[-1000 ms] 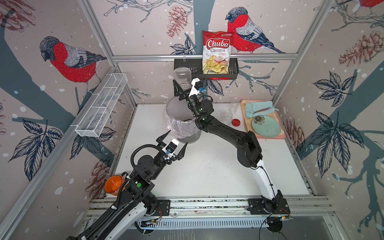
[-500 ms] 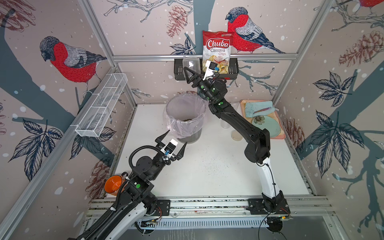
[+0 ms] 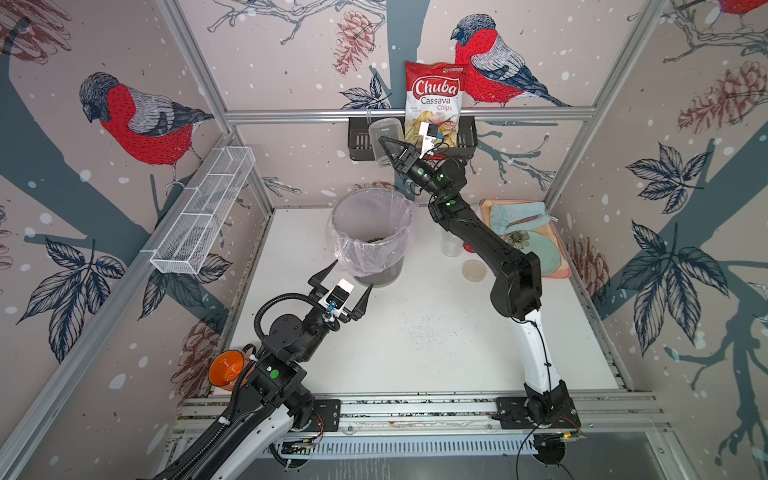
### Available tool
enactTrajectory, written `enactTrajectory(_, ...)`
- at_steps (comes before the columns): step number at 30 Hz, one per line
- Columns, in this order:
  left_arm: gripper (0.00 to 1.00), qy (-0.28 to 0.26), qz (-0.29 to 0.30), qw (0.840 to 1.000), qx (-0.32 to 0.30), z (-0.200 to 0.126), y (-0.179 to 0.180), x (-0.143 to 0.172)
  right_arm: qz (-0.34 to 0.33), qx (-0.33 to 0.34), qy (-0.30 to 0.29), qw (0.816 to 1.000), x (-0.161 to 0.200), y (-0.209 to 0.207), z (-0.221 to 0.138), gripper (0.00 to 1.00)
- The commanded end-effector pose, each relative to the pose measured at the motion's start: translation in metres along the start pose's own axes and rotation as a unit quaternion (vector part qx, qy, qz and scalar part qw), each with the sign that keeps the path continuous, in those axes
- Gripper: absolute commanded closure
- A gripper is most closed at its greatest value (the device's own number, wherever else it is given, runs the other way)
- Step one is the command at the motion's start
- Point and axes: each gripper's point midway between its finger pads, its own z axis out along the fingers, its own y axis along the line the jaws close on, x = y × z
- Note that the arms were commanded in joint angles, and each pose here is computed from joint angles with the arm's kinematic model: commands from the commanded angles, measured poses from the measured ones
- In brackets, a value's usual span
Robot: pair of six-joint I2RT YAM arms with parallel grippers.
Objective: Empty moldy mung beans from jars
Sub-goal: Pour the moldy mung beans from the jar into the trash bin.
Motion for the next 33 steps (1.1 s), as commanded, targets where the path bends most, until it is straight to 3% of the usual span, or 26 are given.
enactTrajectory(1, 0.04, -0.017, -0.004, 1.0, -0.002, 0.0, 0.002, -0.008, 0.014, -0.085, 0.019, 0.996, 0.005, 0.041, 0.002, 0.8)
enactTrajectory(6, 0.04, -0.014, -0.005, 1.0, -0.002, 0.001, 0.001, -0.006, -0.027, -0.064, 0.038, 0.997, 0.028, 0.038, 0.005, 0.8)
enactTrajectory(10, 0.04, -0.014, -0.005, 1.0, -0.001, 0.001, 0.001, -0.006, -0.116, -0.012, 0.046, 0.992, 0.055, 0.036, 0.005, 0.8)
enactTrajectory(15, 0.04, -0.013, -0.009, 1.0, 0.004, 0.003, -0.001, -0.006, -0.268, 0.047, 0.043, 0.961, 0.099, 0.036, 0.006, 0.8)
enactTrajectory(19, 0.04, -0.009, -0.011, 1.0, 0.008, 0.005, -0.003, -0.003, -0.379, 0.065, 0.006, 0.923, 0.125, 0.041, 0.004, 0.8)
enactTrajectory(27, 0.04, -0.003, -0.01, 1.0, 0.01, 0.007, -0.004, -0.002, -0.444, 0.094, -0.072, 0.888, 0.113, 0.015, 0.013, 0.81)
enactTrajectory(33, 0.04, 0.003, -0.005, 1.0, 0.007, 0.008, -0.004, 0.003, -0.48, 0.088, -0.112, 0.866, 0.108, 0.029, 0.018, 0.81)
